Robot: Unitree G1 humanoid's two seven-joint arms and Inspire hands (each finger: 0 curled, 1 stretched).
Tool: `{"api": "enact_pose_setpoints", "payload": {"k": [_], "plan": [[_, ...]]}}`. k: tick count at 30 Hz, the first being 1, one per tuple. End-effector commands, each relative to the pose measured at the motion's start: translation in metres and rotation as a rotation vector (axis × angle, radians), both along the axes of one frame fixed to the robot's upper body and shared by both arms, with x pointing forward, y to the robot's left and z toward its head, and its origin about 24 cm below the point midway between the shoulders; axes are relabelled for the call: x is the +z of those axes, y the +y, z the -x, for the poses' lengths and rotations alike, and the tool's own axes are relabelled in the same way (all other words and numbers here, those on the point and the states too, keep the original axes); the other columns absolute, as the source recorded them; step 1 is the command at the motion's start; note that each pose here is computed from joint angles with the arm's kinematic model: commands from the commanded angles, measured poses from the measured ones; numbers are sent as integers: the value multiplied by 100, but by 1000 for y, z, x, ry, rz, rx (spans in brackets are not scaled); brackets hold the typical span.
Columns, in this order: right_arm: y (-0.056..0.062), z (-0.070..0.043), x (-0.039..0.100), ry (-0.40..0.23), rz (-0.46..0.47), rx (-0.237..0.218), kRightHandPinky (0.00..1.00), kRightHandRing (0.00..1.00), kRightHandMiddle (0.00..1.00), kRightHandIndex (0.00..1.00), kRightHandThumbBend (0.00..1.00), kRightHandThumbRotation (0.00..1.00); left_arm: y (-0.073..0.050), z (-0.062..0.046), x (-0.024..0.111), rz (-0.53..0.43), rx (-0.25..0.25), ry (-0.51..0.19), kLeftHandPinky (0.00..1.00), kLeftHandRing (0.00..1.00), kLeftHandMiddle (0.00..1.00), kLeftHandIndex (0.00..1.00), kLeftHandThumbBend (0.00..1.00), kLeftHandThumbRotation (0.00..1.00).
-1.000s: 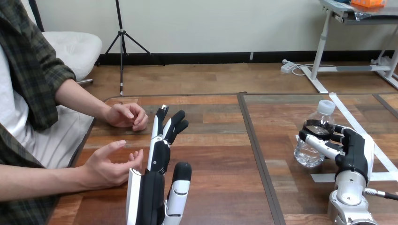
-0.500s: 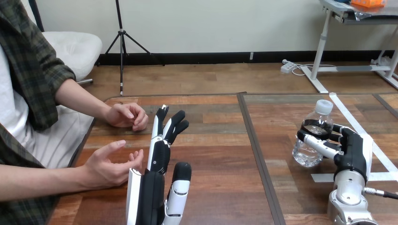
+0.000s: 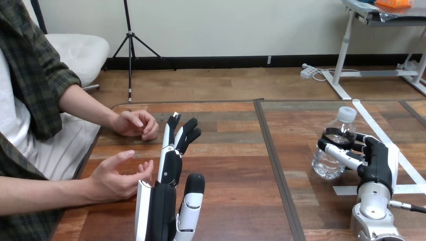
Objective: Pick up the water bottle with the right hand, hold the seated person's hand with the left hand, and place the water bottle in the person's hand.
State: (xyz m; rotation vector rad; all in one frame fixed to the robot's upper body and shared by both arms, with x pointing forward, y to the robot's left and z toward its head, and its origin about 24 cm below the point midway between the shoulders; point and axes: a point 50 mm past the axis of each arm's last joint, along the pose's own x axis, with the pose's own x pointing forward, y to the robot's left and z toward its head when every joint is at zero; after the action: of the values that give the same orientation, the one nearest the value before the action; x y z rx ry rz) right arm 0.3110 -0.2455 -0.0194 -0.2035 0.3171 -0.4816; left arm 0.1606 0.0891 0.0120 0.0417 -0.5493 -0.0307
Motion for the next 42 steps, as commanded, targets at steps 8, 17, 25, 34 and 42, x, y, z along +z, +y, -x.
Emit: {"api": "enact_pose_setpoints", "payload": {"k": [8,17,25,34,42], "plan": [[2,-24,32,-119,36,26,51,55,59,61,75,0,-11,0,11,73,24,-45,96,87,90,98,44,100],[2,-24,33,-123,52,23,49,53,58,59,75,0,-11,0,11,72,22,-40,95,87,91,98,45,100],[2,-24,34,-129,62,22,48,52,57,58,75,0,-12,0,11,75,14,-41,96,88,91,99,43,100],[2,-25,35,-139,54,19,48,52,56,58,76,0,-12,0,11,71,7,-42,98,90,92,99,42,100],[1,-25,36,-151,67,23,47,52,56,57,77,0,-12,0,11,70,14,-35,98,90,92,99,43,100]]}}
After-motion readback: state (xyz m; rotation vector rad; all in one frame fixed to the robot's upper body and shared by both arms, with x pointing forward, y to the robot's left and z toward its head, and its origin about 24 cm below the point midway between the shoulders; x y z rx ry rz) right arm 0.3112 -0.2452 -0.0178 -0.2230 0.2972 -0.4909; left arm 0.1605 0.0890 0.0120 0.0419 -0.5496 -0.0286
